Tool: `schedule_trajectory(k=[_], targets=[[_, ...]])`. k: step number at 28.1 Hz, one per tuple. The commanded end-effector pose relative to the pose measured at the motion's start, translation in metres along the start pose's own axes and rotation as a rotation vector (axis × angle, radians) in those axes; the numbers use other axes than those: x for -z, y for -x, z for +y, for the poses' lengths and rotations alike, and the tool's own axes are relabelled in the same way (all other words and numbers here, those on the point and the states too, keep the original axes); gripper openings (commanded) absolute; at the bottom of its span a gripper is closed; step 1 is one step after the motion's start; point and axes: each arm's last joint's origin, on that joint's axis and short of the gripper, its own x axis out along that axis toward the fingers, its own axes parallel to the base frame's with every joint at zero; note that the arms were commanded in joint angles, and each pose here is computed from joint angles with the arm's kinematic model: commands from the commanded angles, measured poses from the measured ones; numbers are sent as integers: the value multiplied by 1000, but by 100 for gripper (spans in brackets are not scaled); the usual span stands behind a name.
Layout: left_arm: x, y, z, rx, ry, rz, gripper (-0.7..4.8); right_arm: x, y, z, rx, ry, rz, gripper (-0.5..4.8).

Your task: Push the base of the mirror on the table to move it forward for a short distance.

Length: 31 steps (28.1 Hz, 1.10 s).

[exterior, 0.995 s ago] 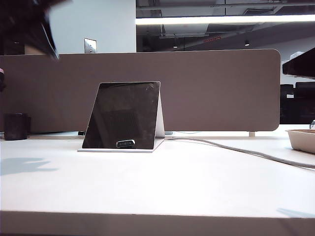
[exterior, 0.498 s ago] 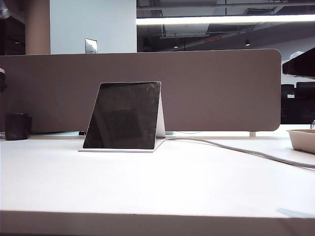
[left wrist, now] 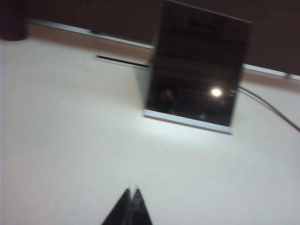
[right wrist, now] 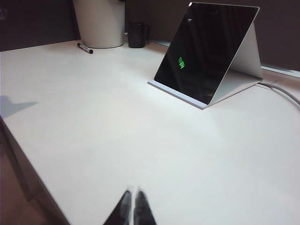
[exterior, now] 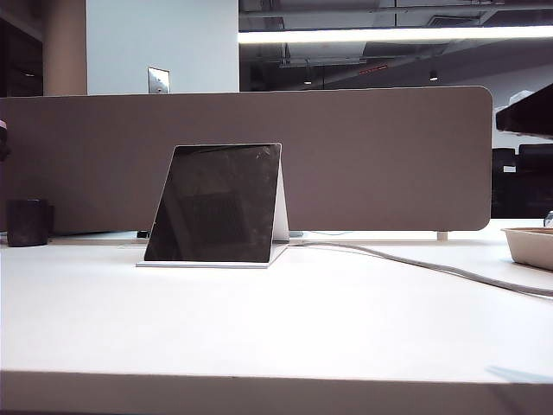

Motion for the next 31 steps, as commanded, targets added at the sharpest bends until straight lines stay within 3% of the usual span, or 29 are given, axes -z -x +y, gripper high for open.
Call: schedule_trajectory(k=[1,7,18,21,31], targets=[[8,3,6,-27,-4,-82,-2,-2,0,0,1,2,-18,22],[22,7,8,22,-67,-122,-2,-2,0,0,1,2,-18,22],[31,5,4,71,-393,-108,-2,-2,0,0,1,2,-18,22],[34,3,5,52,-397,-100,-2,-2,0,0,1,2,-18,22],[46,-2,9,22,-298,-62,-2,-2,0,0,1,2,-18,22]])
